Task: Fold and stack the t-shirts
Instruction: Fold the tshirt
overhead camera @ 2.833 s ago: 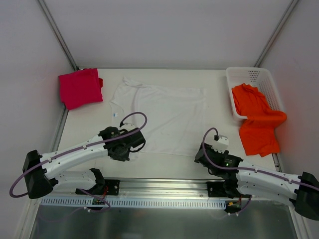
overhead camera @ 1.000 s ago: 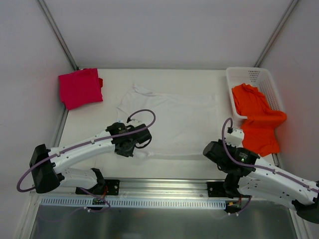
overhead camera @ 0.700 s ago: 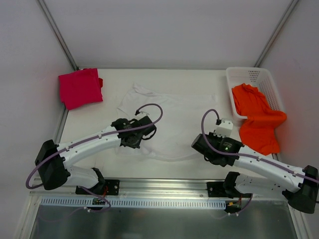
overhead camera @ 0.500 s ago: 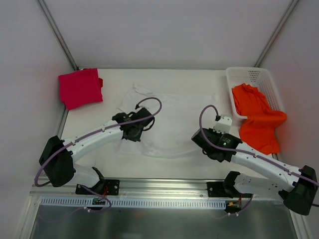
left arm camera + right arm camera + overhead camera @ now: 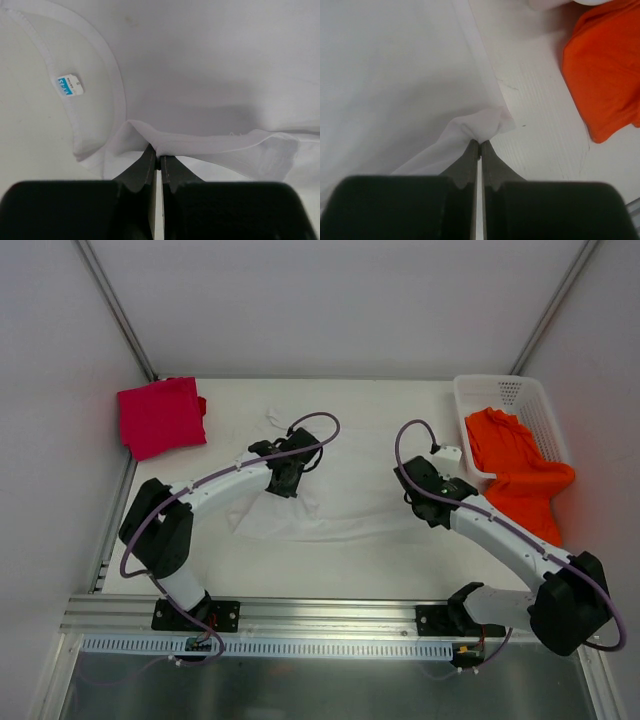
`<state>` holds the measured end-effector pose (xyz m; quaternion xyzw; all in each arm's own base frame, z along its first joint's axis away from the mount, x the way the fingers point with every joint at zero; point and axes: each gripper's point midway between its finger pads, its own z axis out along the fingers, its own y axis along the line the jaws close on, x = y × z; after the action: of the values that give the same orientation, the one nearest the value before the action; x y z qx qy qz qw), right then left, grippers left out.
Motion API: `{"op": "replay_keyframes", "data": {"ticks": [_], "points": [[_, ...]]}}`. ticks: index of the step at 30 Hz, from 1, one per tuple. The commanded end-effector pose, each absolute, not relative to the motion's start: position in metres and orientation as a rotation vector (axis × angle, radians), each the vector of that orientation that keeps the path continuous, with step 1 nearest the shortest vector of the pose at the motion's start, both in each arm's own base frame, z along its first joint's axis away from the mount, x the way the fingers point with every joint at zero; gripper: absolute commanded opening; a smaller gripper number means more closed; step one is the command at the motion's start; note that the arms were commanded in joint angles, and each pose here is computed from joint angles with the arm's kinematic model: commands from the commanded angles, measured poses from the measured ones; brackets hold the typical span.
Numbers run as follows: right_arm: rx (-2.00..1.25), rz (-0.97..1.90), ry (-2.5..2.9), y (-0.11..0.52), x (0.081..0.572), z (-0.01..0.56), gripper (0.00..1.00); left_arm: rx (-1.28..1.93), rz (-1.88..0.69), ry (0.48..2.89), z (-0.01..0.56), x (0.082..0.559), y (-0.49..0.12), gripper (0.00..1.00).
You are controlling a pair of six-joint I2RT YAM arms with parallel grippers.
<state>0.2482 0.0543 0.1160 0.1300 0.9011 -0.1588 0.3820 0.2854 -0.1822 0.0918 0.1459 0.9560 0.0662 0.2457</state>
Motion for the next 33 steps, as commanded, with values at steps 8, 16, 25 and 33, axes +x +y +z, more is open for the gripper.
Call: {"op": "replay_keyframes", "data": {"ticks": [8, 16, 25, 33], "points": [[0.313, -0.358, 2.336, 0.064, 0.293, 0.111, 0.00, 0.397, 0.224, 2.551, 0.098, 0.325, -0.186, 0.00], [0.332, -0.424, 2.382, 0.053, 0.306, 0.095, 0.00, 0.332, 0.381, 2.513, 0.097, 0.342, -0.157, 0.00], [0.363, -0.449, 2.418, 0.043, 0.318, 0.082, 0.00, 0.281, 0.392, 2.527, 0.080, 0.356, -0.151, 0.00], [0.360, -0.467, 2.439, 0.040, 0.333, 0.076, 0.00, 0.241, 0.394, 2.512, 0.071, 0.378, -0.149, 0.00]]}}
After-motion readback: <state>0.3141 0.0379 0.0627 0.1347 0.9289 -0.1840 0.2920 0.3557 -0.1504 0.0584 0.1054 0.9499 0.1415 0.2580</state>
